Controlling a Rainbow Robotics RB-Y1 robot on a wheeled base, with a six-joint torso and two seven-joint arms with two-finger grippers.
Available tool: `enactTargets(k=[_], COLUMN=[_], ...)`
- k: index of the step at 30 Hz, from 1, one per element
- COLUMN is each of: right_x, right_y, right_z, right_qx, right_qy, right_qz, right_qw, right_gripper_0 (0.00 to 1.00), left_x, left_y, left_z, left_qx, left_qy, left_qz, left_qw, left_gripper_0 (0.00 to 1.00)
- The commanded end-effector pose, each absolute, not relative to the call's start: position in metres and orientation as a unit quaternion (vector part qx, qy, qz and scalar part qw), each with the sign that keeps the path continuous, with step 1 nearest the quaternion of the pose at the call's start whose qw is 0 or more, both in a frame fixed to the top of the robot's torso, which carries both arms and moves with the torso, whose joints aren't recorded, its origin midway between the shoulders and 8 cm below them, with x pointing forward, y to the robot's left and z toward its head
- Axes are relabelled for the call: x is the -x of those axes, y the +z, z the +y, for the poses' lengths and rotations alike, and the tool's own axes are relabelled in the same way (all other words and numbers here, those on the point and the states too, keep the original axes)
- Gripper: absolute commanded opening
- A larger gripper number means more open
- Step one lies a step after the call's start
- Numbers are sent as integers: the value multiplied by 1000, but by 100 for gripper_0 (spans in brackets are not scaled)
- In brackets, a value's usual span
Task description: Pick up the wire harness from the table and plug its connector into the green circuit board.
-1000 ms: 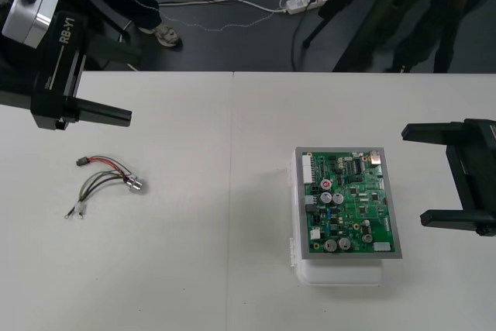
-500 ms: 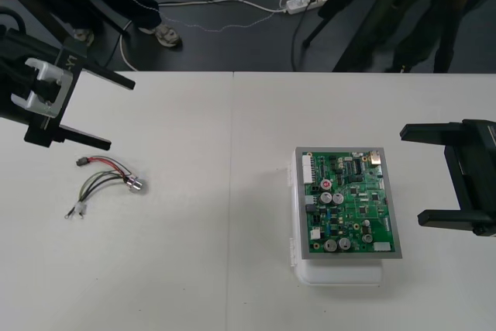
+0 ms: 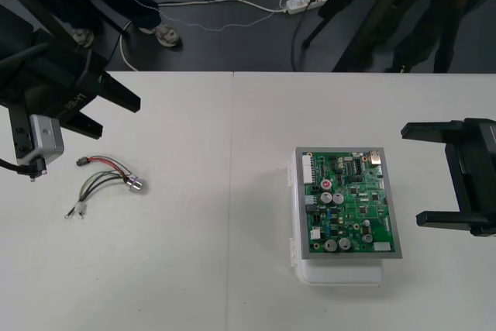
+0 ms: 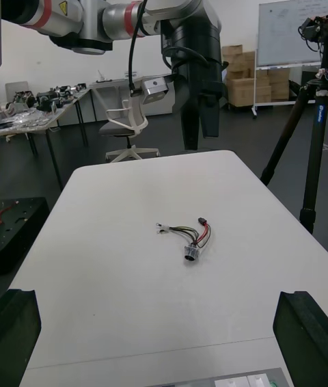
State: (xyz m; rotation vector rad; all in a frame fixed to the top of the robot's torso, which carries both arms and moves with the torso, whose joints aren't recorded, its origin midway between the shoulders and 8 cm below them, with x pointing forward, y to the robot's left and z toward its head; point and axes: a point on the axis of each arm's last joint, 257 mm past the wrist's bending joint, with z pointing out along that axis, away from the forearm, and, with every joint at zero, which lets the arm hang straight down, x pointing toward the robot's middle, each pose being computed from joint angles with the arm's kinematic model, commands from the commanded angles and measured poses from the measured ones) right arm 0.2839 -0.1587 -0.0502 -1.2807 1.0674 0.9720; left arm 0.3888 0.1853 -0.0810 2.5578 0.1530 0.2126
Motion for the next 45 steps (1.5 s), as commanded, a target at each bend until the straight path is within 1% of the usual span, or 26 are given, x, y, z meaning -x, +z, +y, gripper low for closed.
enactTargets(k=[1,8,9,14,17,20,33,37,45], right_x=[-286,-286,-286,-287,-287,-290,-291,-291,-291], right_y=[-45,-45,-45,-45,-45,-47,-46,-46,-45], right_z=[-158,-158,-158,-158,-158,-160,-159,-157,-156], right_qx=[559,560,560,560,561,552,555,557,561], right_qy=[393,391,391,391,391,396,392,394,391], right_qz=[434,431,431,432,432,436,432,429,424], right_qw=[587,589,589,589,589,590,592,592,594], right_gripper_0=[100,100,100,100,100,100,100,100,100], left_x=[-401,-414,-414,-426,-430,-442,-464,-465,-472], left_y=[-72,-84,-84,-93,-97,-106,-147,-159,-183], left_z=[198,202,202,213,215,217,216,219,221], left_qx=[-969,-967,-967,-956,-949,-931,-849,-826,-739], left_qy=[135,168,168,185,190,204,213,208,211], left_qz=[-30,-142,-142,-219,-246,-304,-477,-515,-623], left_qw=[202,130,130,69,52,17,-77,-94,-148], left_gripper_0=[76,76,76,76,76,76,76,76,76])
